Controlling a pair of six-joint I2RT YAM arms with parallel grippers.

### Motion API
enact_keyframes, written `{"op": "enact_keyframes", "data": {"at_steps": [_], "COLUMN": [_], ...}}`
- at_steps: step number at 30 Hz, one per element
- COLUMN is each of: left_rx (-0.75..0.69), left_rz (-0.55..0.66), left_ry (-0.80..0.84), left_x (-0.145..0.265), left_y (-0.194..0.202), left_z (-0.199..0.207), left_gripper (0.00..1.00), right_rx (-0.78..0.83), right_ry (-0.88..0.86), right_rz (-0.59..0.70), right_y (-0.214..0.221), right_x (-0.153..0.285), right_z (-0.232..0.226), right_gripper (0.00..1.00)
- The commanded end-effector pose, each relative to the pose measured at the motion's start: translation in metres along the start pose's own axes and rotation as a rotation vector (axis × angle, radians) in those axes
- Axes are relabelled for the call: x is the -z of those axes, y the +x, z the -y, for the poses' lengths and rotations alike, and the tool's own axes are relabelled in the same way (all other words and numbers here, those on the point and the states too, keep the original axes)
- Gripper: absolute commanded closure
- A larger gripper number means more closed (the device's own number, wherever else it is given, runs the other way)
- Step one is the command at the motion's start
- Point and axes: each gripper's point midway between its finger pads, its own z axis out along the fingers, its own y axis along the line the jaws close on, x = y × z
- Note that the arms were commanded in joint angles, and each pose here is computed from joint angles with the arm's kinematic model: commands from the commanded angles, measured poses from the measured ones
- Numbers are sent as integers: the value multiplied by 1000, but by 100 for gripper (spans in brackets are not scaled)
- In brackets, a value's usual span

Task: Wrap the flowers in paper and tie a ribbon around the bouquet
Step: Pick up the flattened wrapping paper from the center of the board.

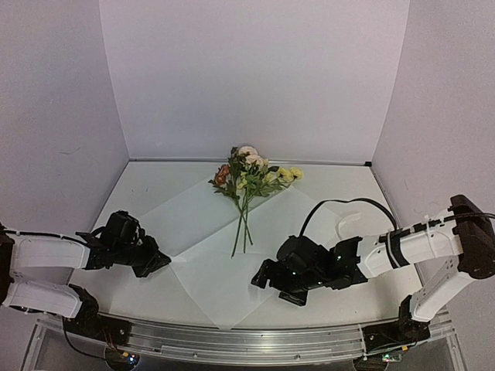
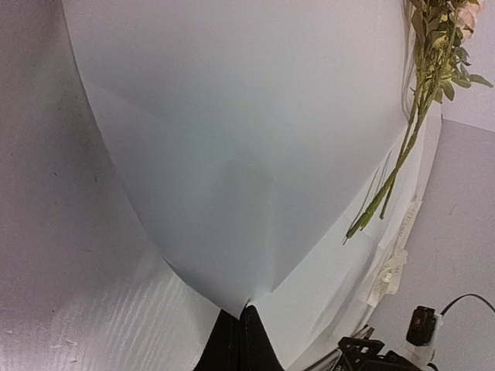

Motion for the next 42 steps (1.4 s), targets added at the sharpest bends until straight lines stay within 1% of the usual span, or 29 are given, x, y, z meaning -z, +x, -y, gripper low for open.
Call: {"op": "enact_keyframes", "data": {"at_steps": [1,9,19,28,42], "left_rx": [95,246,352,379,397], "left_rz": [-51,-72,-87,-72,-100], "left_ry": [100,175,221,241,263], "left_x": [8,14,22,27,20], "left_y": [6,6,6,-4,-19], "left_z": [32,40,42,49,66], "left_gripper": [100,100,100,100,100], "right_rx": [-74,-115,-163,-167,-199], "right_ry": [-67,-73,-127,-140,-147], "right_rz": [66,83,90,108,119], "right_y": [-1,7,11,11,13], "right_x": [6,5,4,1,-15], "right_z": [-13,-4,-4,-5,-1], "right_gripper": [6,5,3,3,3]}}
